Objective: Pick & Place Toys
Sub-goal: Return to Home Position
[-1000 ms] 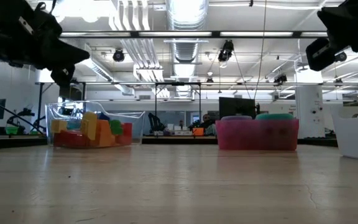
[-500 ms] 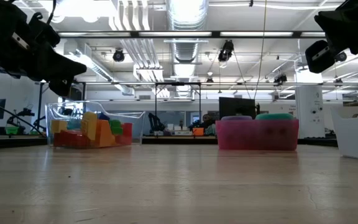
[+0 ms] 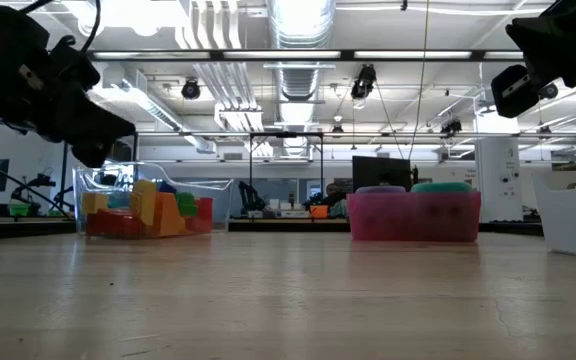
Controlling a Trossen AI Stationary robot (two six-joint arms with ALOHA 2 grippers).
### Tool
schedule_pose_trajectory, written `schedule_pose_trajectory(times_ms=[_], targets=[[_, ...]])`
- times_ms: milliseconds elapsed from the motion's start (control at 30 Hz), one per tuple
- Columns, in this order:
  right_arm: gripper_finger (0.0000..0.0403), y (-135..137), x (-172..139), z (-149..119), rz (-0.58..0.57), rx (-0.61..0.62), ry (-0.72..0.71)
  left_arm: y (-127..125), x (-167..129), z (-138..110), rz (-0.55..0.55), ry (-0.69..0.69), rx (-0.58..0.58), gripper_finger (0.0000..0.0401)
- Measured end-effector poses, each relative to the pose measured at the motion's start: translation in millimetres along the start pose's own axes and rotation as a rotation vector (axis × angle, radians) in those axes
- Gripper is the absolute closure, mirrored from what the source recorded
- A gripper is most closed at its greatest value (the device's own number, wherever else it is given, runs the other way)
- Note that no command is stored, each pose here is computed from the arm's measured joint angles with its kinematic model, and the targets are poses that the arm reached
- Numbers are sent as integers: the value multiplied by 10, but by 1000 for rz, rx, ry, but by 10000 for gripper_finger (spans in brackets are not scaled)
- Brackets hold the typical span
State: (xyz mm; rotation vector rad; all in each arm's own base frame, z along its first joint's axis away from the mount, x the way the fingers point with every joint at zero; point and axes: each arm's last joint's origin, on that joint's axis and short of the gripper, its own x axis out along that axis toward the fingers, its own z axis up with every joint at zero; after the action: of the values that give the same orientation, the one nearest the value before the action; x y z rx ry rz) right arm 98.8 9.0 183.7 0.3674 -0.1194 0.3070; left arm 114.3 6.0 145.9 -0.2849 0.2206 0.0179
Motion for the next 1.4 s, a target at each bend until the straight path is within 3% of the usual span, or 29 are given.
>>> schedule_pose_trajectory(times_ms=[167, 1400], targets=[[385, 0, 0, 0, 0, 0, 0, 15, -1, -55, 16, 56, -5, 398], [385, 0, 0, 0, 0, 0, 0, 17, -1, -55, 19, 53, -3, 398]])
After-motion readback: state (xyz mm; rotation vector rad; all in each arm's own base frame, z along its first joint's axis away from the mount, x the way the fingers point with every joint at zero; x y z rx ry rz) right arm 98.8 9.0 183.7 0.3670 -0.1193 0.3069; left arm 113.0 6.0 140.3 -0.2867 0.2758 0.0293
